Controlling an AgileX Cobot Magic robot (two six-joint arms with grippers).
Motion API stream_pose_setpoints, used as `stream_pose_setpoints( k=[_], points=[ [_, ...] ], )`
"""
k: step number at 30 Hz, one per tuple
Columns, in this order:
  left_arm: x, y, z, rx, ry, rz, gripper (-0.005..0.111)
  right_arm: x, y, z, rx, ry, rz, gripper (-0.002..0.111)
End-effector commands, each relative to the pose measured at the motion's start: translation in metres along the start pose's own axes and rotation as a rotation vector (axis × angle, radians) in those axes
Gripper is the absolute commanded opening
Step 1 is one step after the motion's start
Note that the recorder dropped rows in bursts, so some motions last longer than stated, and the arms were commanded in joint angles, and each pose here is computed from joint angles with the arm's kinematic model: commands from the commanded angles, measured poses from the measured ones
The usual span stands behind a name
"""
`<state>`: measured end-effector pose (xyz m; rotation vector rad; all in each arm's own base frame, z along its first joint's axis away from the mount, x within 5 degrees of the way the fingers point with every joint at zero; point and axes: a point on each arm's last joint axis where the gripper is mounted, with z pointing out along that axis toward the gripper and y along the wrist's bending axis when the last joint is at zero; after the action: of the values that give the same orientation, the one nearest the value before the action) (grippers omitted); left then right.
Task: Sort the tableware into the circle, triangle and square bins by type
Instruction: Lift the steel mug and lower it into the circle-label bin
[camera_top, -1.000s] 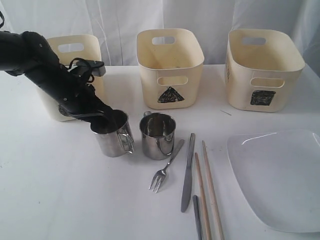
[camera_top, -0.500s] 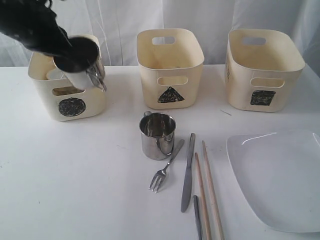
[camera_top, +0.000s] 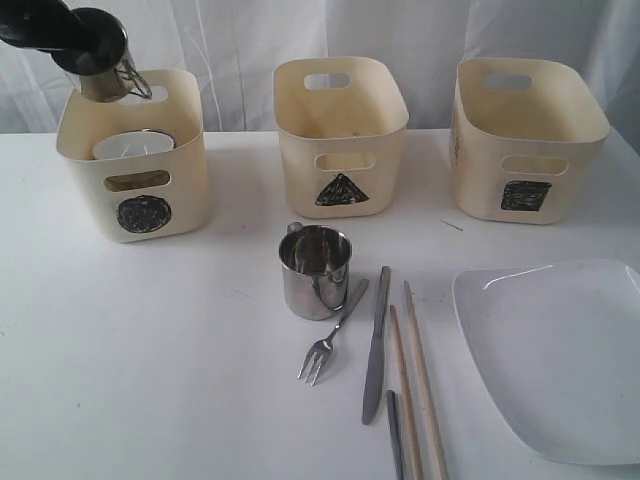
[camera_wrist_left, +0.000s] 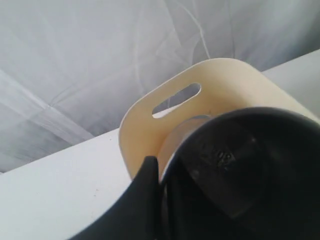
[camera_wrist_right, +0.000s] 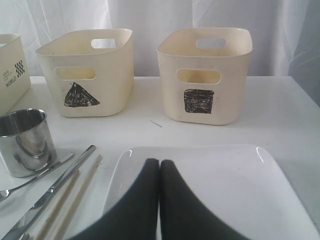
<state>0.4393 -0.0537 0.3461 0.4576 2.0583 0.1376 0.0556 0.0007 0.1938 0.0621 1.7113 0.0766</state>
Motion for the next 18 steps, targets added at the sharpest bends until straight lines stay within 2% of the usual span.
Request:
stream_pose_setpoints(
  k=[1, 8, 15, 18],
  points=[
    [0.004, -0.001, 0.034, -0.006, -0.022, -0.016, 0.0, 0.001, 0.0, 0.0, -0.004, -0.007, -0.003, 0.0],
    [0.032, -0.011, 0.08, 0.023, 0.057, -0.023, 0.001, 0.001, 0.0, 0.0, -0.004, -0.005, -0.003, 0.0],
    [0.048, -0.017, 0.1, 0.034, 0.085, -0.025, 0.031, 0.001, 0.0, 0.0, -0.004, -0.005, -0.003, 0.0],
    [0.041, -0.015, 0.093, 0.028, 0.057, -0.033, 0.034, 0.001, 0.0, 0.0, -0.004, -0.005, -0.003, 0.0]
  ],
)
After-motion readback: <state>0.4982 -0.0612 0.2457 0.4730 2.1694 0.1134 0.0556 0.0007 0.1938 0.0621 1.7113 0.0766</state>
